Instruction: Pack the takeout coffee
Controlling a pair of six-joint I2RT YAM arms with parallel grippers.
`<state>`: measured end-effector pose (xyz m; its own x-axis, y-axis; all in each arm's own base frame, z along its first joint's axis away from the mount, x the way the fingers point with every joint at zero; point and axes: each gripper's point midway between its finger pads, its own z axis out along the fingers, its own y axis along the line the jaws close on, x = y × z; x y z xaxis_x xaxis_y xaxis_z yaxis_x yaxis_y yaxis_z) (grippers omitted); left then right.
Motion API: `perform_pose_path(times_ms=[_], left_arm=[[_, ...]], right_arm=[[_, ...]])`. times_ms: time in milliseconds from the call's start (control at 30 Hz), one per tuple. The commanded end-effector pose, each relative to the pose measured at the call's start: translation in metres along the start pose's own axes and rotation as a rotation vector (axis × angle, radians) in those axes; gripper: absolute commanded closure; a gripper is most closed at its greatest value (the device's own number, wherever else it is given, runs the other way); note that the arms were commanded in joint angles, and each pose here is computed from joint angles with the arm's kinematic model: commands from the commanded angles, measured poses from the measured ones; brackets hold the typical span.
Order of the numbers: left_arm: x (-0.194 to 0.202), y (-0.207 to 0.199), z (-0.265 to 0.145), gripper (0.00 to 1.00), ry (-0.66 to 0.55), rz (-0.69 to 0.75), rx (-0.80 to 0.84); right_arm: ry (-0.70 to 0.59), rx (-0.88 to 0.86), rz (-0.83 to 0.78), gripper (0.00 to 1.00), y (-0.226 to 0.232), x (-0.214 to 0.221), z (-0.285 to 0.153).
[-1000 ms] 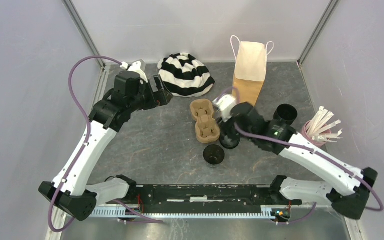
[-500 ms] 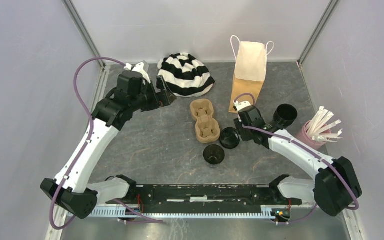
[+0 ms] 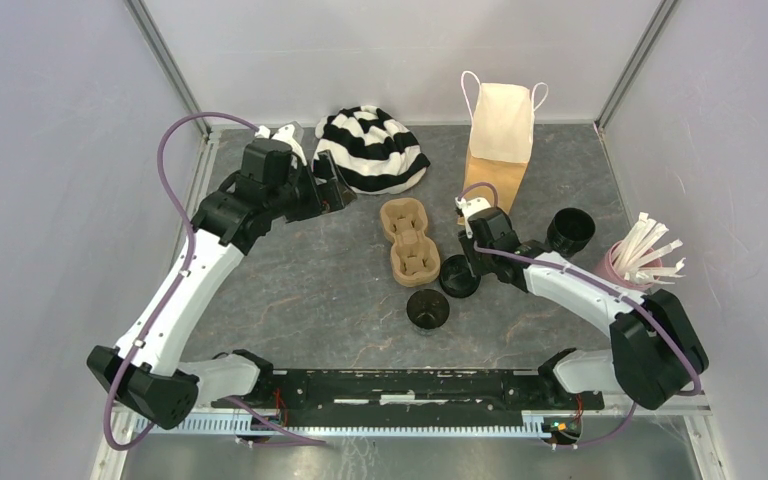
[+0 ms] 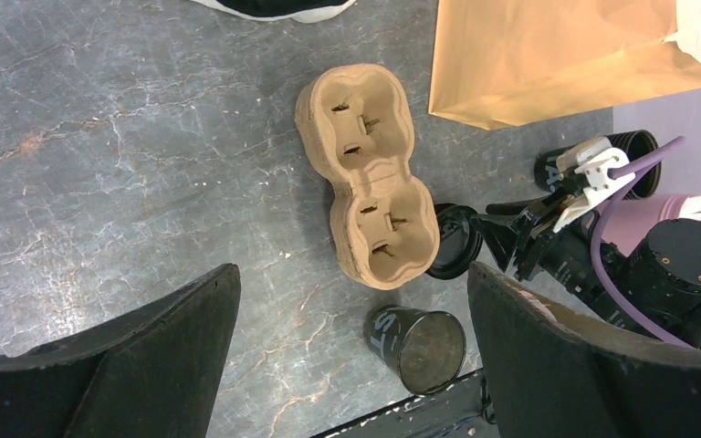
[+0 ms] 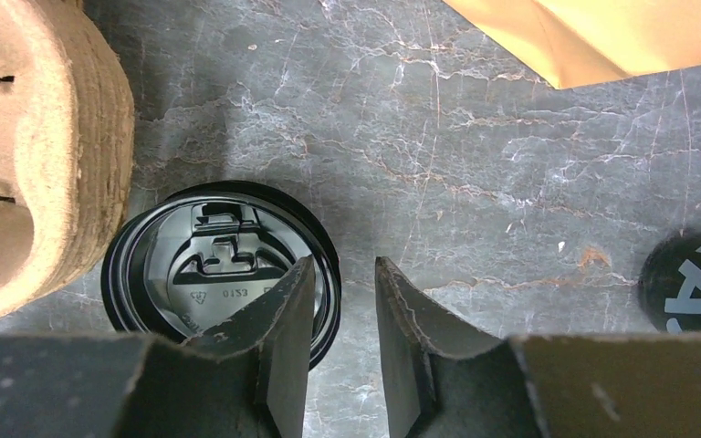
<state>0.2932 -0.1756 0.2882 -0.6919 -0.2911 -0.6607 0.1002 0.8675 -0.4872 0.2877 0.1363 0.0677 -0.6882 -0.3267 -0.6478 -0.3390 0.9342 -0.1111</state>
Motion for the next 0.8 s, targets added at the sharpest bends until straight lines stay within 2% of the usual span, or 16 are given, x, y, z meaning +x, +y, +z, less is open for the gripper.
perform_pose_path(times_ms=[0, 367, 767], left_arm=[[-0.015, -0.013, -0.005, 0.0, -0.035, 0.035, 0.041], [-0.013, -0.014, 0.001, 0.0, -0.016, 0.046, 0.042], [-0.014, -0.014, 0.005, 0.0, -0.01, 0.057, 0.041]], right_arm=[[-0.078, -0.011, -0.004, 0.65, 0.002, -0.028, 0.001], [-0.07, -0.031, -0.038, 0.73, 0.005, -0.024, 0.004], [-0.07, -0.051, -0.05, 0.93, 0.007, -0.028, -0.001]])
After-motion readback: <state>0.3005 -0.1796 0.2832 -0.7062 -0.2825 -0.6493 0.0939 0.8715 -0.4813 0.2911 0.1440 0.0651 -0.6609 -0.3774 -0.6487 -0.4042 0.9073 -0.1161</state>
